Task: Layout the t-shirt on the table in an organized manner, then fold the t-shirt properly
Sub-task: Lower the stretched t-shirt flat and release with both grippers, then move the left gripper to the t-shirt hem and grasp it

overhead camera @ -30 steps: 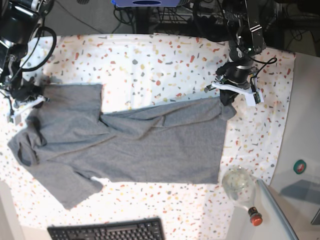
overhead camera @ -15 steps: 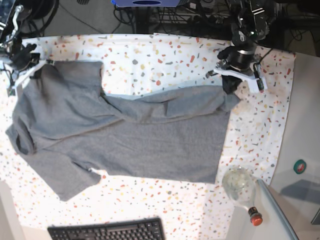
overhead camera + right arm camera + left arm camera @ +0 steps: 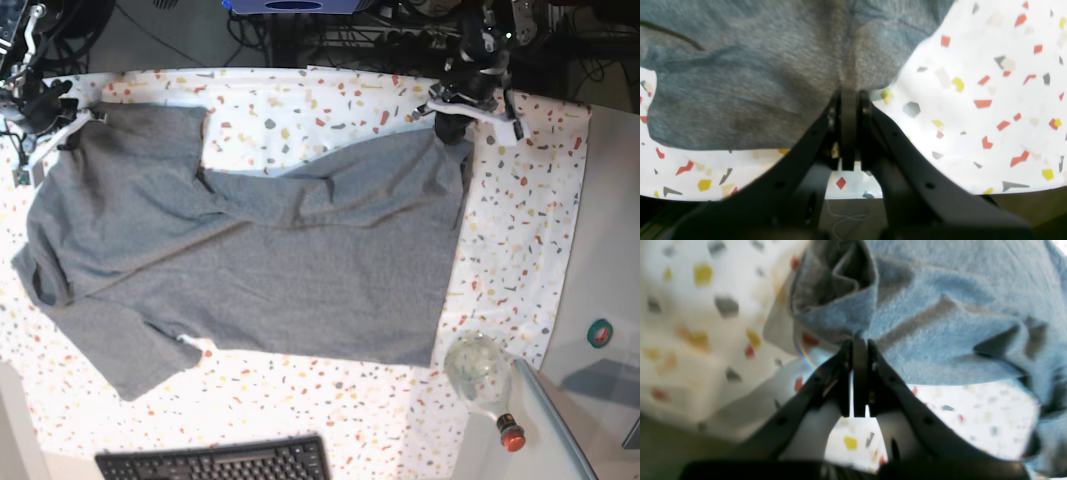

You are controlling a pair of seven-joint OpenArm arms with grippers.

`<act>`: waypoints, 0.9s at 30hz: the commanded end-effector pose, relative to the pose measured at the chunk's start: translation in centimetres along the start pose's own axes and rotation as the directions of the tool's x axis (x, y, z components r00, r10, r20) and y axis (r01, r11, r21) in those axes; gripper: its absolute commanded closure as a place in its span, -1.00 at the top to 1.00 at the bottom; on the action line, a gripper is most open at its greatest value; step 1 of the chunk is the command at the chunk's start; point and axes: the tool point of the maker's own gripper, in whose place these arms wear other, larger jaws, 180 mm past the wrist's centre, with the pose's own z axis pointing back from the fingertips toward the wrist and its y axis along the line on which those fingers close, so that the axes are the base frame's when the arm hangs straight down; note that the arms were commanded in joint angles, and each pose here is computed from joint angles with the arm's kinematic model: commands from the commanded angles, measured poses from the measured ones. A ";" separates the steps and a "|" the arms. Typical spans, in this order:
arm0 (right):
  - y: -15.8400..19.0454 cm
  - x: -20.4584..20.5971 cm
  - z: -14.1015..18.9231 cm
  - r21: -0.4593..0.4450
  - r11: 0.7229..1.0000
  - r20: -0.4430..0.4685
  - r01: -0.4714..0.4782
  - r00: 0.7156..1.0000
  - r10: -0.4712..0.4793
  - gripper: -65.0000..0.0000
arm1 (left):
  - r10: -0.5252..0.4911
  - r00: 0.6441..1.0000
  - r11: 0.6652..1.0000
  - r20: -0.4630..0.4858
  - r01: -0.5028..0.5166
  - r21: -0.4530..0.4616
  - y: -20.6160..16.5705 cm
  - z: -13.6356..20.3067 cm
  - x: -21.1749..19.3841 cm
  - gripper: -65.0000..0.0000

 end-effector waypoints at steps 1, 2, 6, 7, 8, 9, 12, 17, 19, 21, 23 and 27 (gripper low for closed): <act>-0.6 0.8 0.4 -0.014 1.000 0.029 -0.010 1.000 0.010 -1.00 | 0.023 1.000 1.000 0.006 -0.024 0.020 1.1 0.5 0.1 -1.00; -0.6 0.8 0.5 -0.015 1.000 0.028 -0.010 1.000 0.010 -1.00 | 0.045 0.999 0.998 -0.002 -0.045 0.032 1.7 0.5 -0.2 -1.00; -0.7 0.3 0.5 -0.017 1.000 0.019 -0.011 1.000 0.011 -1.00 | 0.074 0.997 0.994 -0.025 -0.072 0.082 3.8 1.0 -0.5 -1.00; -0.7 0.4 0.6 -0.018 1.000 0.021 -0.013 1.000 0.014 -1.00 | 0.078 0.996 0.994 -0.043 -0.075 0.085 3.9 1.0 -0.8 -1.00; -0.7 0.4 0.7 -0.018 1.000 0.023 -0.015 1.000 0.015 -1.00 | 0.082 0.995 0.993 -0.055 -0.077 0.092 4.2 1.2 -0.9 -1.00; -0.7 0.4 0.7 -0.018 1.000 0.023 -0.015 1.000 0.015 -1.00 | 0.087 0.995 0.992 -0.058 -0.081 0.098 4.4 1.2 -1.0 -1.00; -0.7 0.3 0.6 -0.018 1.000 0.018 -0.013 1.000 0.014 -1.00 | 0.085 0.995 0.993 -0.061 -0.079 0.089 4.0 1.2 -0.9 -1.00; -0.8 0.2 0.6 -0.017 1.000 0.015 -0.013 1.000 0.013 -1.00 | 0.082 0.995 0.994 -0.056 -0.077 0.082 3.7 1.2 -0.7 -1.00; -0.8 0.1 0.6 -0.017 1.000 0.014 -0.011 1.000 0.011 -1.00 | 0.079 0.995 0.994 -0.057 -0.074 0.085 3.9 1.2 -0.7 -1.00; -0.8 0.1 0.6 -0.017 1.000 0.014 -0.011 1.000 0.011 -1.00 | 0.080 0.995 0.993 -0.056 -0.075 0.090 4.1 1.3 -0.6 -1.00; -0.8 0.1 0.6 -0.017 1.000 0.014 -0.011 1.000 0.011 -1.00 | 0.082 0.995 0.993 -0.054 -0.076 0.094 4.3 1.3 -0.5 -1.00; -0.8 0.1 0.6 -0.017 1.000 0.014 -0.011 1.000 0.011 -1.00 | 0.061 0.997 0.993 -0.051 -0.056 0.100 4.8 1.5 0.0 -0.32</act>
